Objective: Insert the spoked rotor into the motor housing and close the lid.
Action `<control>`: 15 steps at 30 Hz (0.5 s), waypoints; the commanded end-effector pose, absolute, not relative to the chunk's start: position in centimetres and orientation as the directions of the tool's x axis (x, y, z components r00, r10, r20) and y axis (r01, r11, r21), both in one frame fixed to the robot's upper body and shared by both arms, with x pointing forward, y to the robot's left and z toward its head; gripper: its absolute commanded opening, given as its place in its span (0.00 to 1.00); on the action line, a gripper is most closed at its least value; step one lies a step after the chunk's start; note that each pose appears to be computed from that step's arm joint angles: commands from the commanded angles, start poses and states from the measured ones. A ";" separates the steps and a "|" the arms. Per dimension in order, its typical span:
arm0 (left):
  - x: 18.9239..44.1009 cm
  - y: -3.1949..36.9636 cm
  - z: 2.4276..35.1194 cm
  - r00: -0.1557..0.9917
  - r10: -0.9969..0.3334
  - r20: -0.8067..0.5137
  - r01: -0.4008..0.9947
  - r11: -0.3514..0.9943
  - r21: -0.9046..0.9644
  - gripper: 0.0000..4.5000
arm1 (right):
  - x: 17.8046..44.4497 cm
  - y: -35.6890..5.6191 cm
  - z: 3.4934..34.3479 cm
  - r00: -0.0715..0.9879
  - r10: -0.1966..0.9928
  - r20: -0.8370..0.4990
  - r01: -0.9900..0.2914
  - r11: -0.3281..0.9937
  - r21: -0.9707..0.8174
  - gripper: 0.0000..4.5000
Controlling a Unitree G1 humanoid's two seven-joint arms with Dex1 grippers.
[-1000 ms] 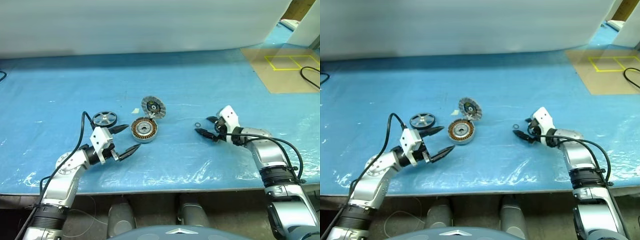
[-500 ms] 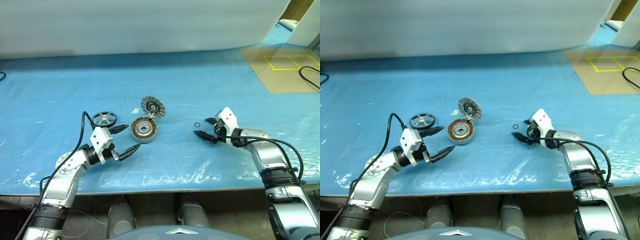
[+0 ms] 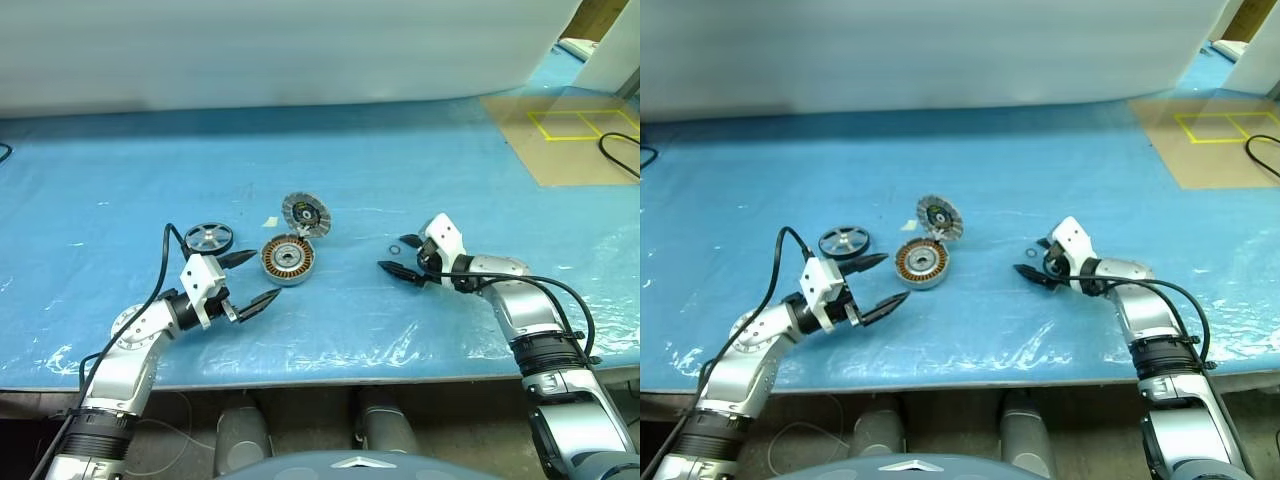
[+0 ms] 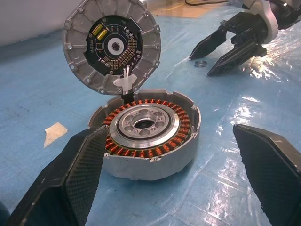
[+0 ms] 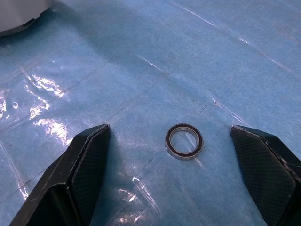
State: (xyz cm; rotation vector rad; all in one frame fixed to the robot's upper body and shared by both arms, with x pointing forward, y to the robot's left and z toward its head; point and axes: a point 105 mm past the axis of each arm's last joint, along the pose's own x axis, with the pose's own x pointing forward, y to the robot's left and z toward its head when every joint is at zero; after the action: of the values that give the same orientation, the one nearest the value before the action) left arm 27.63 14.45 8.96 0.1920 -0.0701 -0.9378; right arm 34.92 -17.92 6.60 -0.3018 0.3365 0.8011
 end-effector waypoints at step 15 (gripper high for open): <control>27.7 14.7 9.6 0.590 -0.807 -0.011 0.790 0.574 0.217 1.00 | 34.5 -18.7 6.0 0.647 0.627 -0.433 -0.736 0.662 -0.141 0.96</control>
State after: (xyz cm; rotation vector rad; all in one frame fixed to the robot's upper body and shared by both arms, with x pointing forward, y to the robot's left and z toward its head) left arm 27.66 14.43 9.02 0.1937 -0.0719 -0.9393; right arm 34.80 -18.45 6.59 -0.3150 0.3444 0.7960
